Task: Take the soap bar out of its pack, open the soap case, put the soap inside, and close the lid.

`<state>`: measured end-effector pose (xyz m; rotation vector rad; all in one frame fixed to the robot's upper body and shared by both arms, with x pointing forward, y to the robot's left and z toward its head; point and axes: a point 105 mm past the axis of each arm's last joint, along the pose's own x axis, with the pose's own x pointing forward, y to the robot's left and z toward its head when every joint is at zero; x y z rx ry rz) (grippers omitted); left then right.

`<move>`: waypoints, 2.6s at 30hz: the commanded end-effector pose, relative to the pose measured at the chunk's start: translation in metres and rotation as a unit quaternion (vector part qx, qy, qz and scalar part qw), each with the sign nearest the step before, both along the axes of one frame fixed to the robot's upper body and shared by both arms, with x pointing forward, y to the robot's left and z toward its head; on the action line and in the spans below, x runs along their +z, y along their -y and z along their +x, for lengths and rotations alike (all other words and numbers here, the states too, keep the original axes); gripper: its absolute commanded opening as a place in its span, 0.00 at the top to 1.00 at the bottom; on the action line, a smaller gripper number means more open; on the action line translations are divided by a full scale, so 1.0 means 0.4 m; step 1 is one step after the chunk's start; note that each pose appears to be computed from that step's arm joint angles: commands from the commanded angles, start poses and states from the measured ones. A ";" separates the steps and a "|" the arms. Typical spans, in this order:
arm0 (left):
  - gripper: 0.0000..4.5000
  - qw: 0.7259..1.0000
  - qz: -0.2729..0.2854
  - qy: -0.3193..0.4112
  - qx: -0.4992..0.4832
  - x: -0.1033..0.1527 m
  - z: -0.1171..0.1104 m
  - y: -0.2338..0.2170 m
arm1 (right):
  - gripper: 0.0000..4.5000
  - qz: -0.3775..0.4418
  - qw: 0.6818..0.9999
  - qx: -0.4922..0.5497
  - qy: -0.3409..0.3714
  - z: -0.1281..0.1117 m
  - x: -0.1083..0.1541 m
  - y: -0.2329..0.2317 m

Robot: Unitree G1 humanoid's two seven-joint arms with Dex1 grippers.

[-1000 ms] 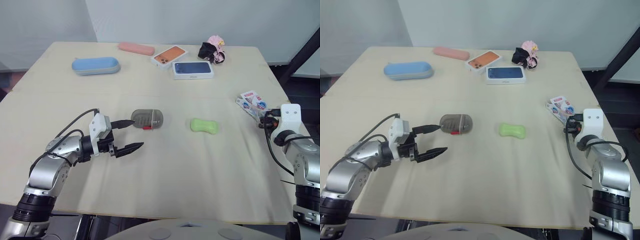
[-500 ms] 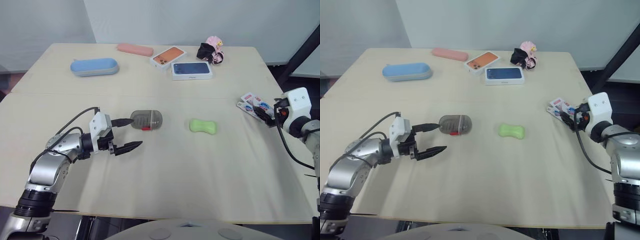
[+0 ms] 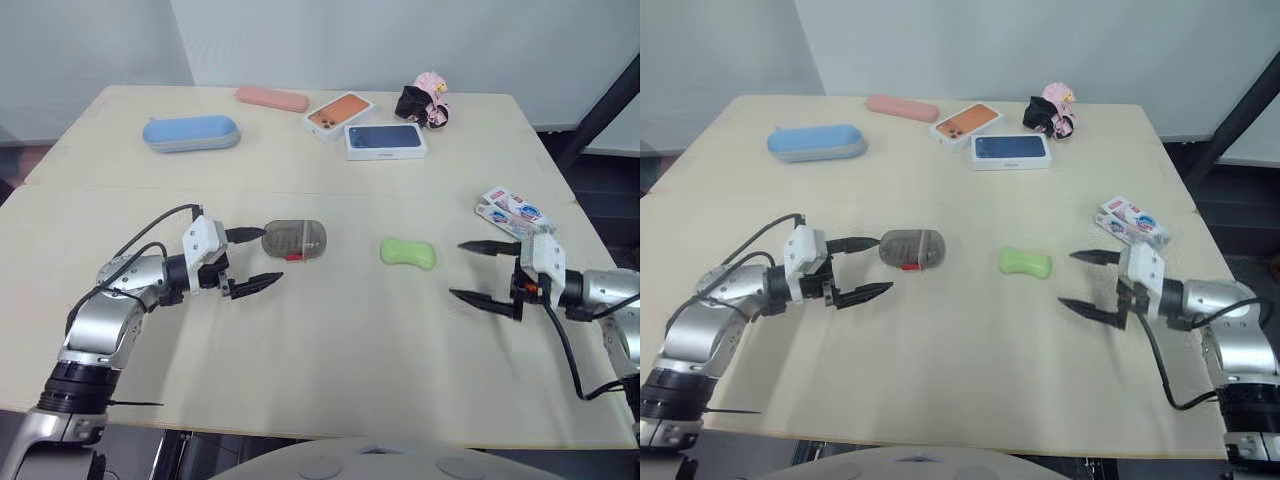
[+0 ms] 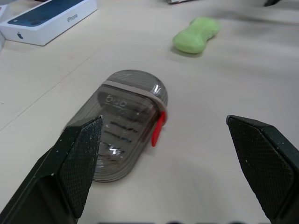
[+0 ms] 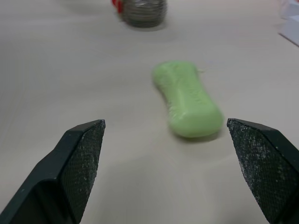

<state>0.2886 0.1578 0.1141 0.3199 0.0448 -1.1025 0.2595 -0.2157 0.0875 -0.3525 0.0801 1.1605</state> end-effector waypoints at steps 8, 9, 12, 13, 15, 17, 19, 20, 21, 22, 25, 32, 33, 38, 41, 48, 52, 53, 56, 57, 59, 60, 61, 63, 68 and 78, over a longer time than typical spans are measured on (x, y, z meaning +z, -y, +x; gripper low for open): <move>0.00 0.997 0.071 0.013 -0.028 0.019 0.082 -0.009 | 0.00 0.004 1.000 0.024 0.018 0.007 -0.010 -0.020; 0.00 0.996 0.078 0.009 -0.034 0.017 0.090 -0.007 | 0.00 0.006 0.999 0.025 0.018 0.008 -0.009 -0.023; 0.00 0.994 0.093 -0.005 -0.053 0.009 0.103 -0.002 | 0.00 0.010 0.999 0.027 0.019 0.011 -0.006 -0.033; 0.00 0.993 0.098 -0.010 -0.060 0.005 0.106 0.000 | 0.00 0.011 0.999 0.027 0.020 0.011 -0.005 -0.036; 0.00 0.991 0.112 -0.012 -0.071 -0.003 0.119 0.004 | 0.00 0.016 0.999 0.026 0.020 0.009 -0.001 -0.045; 0.00 0.990 0.121 -0.012 -0.078 -0.008 0.131 0.008 | 0.00 0.018 0.999 0.026 0.021 0.003 0.001 -0.053; 0.00 0.989 0.124 -0.014 -0.082 -0.011 0.141 0.011 | 0.00 0.020 0.999 0.025 0.019 -0.001 0.003 -0.058; 0.00 0.988 0.125 -0.014 -0.084 -0.012 0.144 0.012 | 0.00 0.020 0.999 0.024 0.019 -0.002 0.003 -0.060; 0.00 0.988 0.127 -0.015 -0.088 -0.014 0.149 0.015 | 0.00 0.022 0.999 0.023 0.019 -0.004 0.006 -0.063; 0.00 0.987 0.130 -0.016 -0.091 -0.017 0.153 0.018 | 0.00 0.023 0.999 0.021 0.019 -0.004 0.008 -0.065; 0.00 0.986 0.136 -0.017 -0.100 -0.022 0.162 0.024 | 0.00 0.024 0.999 0.015 0.021 -0.004 0.013 -0.070; 0.00 0.982 0.140 -0.027 -0.119 -0.031 0.169 0.038 | 0.00 0.028 0.999 0.005 0.020 -0.008 0.012 -0.073; 0.00 0.982 0.141 -0.029 -0.122 -0.033 0.168 0.040 | 0.00 0.028 0.999 0.003 0.020 -0.008 0.011 -0.072; 0.00 0.981 0.125 -0.049 -0.143 -0.041 0.155 0.063 | 0.00 0.030 0.999 0.000 0.018 -0.011 0.006 -0.069; 0.00 0.982 0.119 -0.047 -0.142 -0.046 0.153 0.078 | 0.00 0.030 0.999 -0.002 0.018 -0.011 0.002 -0.066; 0.00 0.982 0.118 -0.045 -0.142 -0.060 0.146 0.093 | 0.00 0.030 0.999 -0.002 0.018 -0.010 -0.004 -0.065; 0.00 0.982 0.126 -0.042 -0.138 -0.071 0.143 0.093 | 0.00 0.029 0.999 -0.001 0.018 -0.009 -0.009 -0.063; 0.00 0.982 0.127 -0.041 -0.136 -0.073 0.143 0.092 | 0.00 0.028 0.999 -0.001 0.018 -0.009 -0.010 -0.063; 0.00 0.982 0.128 -0.040 -0.133 -0.076 0.144 0.093 | 0.00 0.028 0.999 0.001 0.017 -0.009 -0.011 -0.062; 0.00 0.982 0.128 -0.039 -0.133 -0.076 0.144 0.093 | 0.00 0.029 0.999 0.001 0.016 -0.009 -0.011 -0.062; 0.00 0.982 0.127 -0.039 -0.132 -0.076 0.145 0.094 | 0.00 0.029 0.999 0.001 0.015 -0.010 -0.012 -0.062; 0.00 0.983 0.126 -0.037 -0.131 -0.075 0.146 0.095 | 0.00 0.028 0.999 0.002 0.015 -0.010 -0.012 -0.061; 0.06 0.983 0.124 -0.036 -0.130 -0.074 0.147 0.096 | 0.00 0.028 1.000 0.002 0.015 -0.011 -0.012 -0.060; 0.17 0.984 0.121 -0.033 -0.128 -0.072 0.149 0.097 | 0.00 0.027 1.000 0.001 0.014 -0.012 -0.012 -0.058; 0.22 0.985 0.120 -0.022 -0.124 -0.066 0.152 0.096 | 0.00 0.026 1.000 0.000 0.015 -0.012 -0.011 -0.053; 0.22 0.982 0.109 0.071 -0.139 0.007 0.108 0.100 | 0.00 0.080 0.994 0.024 -0.075 0.008 0.108 -0.134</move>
